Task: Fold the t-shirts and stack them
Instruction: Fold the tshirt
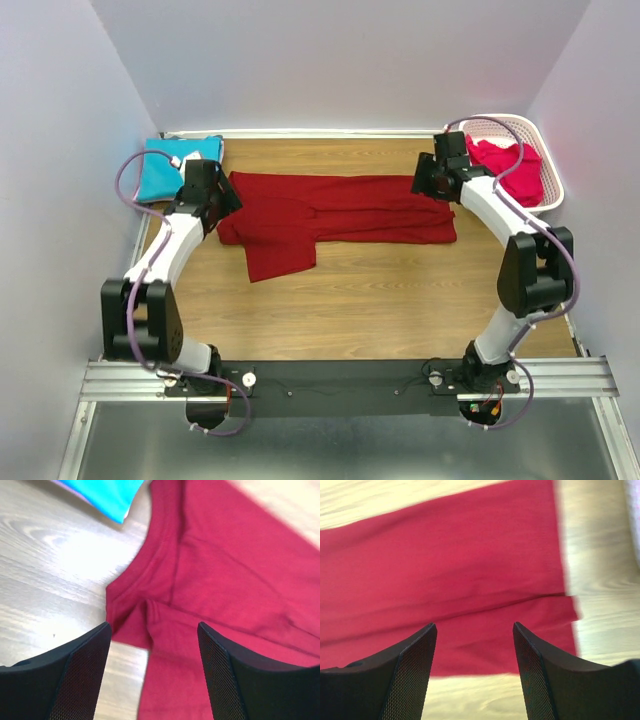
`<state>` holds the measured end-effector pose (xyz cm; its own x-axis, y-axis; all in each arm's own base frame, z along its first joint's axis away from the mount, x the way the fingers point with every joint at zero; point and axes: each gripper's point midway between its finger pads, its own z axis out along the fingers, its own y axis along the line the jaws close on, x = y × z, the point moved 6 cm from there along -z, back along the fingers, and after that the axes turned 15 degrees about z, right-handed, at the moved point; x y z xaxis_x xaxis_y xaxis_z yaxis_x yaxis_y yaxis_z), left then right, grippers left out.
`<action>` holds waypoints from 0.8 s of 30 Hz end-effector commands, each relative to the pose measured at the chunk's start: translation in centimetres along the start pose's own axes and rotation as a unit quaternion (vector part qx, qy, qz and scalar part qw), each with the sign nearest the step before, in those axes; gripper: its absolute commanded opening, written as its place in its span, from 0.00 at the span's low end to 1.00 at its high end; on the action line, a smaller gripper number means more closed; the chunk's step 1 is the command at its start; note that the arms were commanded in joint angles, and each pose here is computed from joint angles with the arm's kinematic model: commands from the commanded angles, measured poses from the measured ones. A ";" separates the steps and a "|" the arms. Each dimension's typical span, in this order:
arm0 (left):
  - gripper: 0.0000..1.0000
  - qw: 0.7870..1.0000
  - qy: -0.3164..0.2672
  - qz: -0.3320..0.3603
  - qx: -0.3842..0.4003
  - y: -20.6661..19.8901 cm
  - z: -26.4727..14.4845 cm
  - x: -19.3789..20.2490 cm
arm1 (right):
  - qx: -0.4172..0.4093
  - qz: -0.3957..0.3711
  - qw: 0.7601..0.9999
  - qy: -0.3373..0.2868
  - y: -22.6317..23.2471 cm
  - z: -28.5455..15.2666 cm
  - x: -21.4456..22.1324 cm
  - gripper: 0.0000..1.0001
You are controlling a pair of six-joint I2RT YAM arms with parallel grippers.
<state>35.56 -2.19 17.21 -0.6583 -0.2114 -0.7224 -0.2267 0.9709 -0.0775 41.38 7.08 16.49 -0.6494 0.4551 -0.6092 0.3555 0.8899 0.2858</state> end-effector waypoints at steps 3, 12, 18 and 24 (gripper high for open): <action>0.78 0.999 0.031 0.023 0.018 -0.9 -2.9 5.4 | -0.128 -0.041 0.987 0.082 5.8 -3.2 6.2 0.70; 0.71 0.987 0.136 0.065 0.054 -2.3 -2.9 14.3 | -0.258 -0.056 0.933 0.243 12.7 -3.5 18.7 0.69; 0.65 0.981 0.170 0.075 0.053 -2.3 -2.2 16.0 | -0.281 -0.045 0.913 0.294 14.9 -3.3 23.4 0.66; 0.59 0.976 0.193 0.088 0.056 -2.5 -1.5 17.2 | -0.268 -0.047 0.908 0.318 15.3 -2.1 25.9 0.65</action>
<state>24.30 -7.88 7.42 -0.8791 -0.0601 -0.4728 -0.0419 0.9979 -0.0488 28.89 31.30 7.74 -0.9695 0.1563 -0.1888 -0.0071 0.7520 0.6591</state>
